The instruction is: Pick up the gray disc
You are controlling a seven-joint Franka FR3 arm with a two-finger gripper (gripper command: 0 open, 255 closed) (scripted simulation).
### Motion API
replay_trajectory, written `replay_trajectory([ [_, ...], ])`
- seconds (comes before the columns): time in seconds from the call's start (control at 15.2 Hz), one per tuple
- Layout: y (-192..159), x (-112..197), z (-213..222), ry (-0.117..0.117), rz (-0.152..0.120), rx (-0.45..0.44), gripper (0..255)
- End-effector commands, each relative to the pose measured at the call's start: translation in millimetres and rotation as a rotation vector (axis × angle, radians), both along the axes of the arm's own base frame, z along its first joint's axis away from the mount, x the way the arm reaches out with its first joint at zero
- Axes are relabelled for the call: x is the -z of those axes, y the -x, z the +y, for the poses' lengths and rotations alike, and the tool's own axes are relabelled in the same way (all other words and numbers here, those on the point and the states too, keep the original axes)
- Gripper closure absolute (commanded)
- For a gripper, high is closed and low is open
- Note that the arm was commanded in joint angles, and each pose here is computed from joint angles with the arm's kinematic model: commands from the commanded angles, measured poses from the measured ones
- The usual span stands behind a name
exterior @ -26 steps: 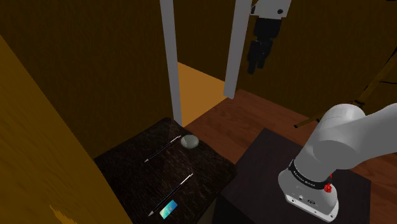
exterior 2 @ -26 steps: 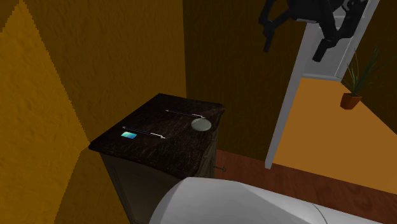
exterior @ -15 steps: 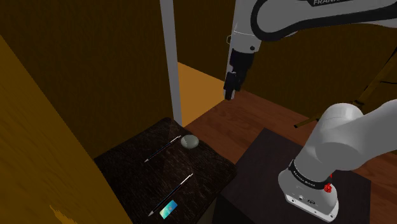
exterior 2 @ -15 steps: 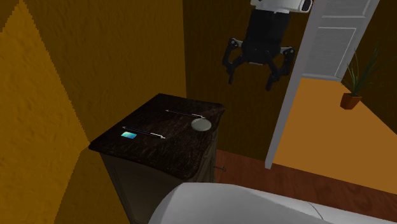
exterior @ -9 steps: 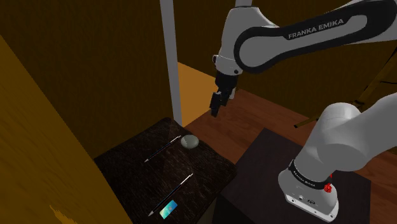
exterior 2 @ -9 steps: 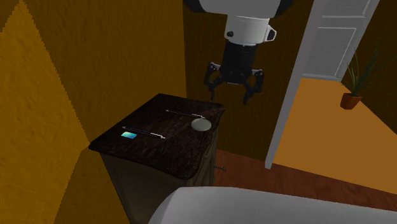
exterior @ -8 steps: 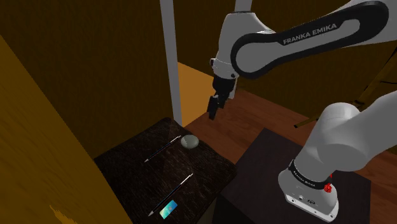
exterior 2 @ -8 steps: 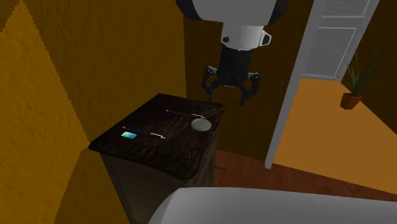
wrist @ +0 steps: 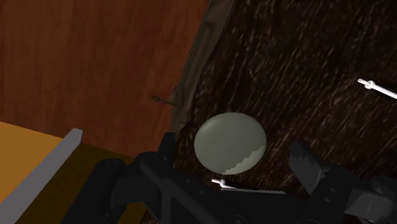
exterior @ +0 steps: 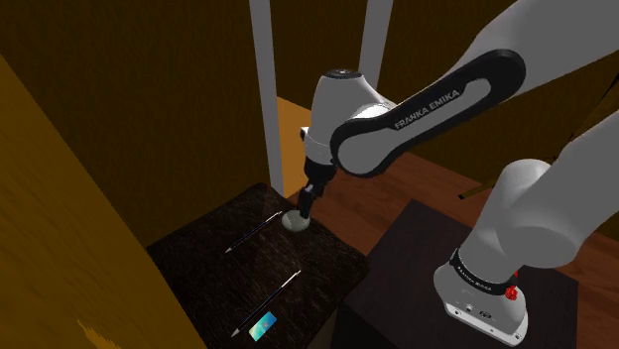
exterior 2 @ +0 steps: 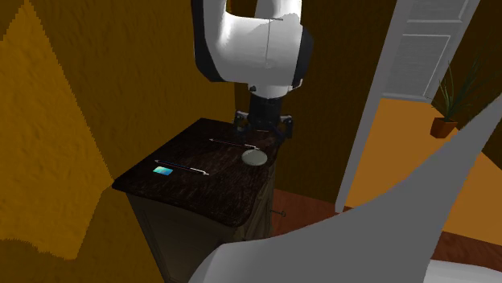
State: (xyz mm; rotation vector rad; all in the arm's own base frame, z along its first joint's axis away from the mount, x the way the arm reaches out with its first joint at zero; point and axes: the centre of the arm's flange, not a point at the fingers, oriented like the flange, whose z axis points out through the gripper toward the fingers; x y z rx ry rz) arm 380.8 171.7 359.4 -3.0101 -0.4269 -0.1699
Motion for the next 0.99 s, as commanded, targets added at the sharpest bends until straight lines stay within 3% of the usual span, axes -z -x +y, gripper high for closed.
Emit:
replay_trajectory([
  [0.0, -8.0, 19.9, 16.0, 0.000, -0.016, -0.018, 0],
  [0.66, -8.7, 62.0, 17.9, 0.000, -0.017, -0.020, 0],
  [0.73, -8.0, 61.8, 17.5, 0.000, -0.017, -0.020, 255],
  [0.92, -8.1, 61.7, 17.7, 0.000, -0.017, -0.020, 255],
])
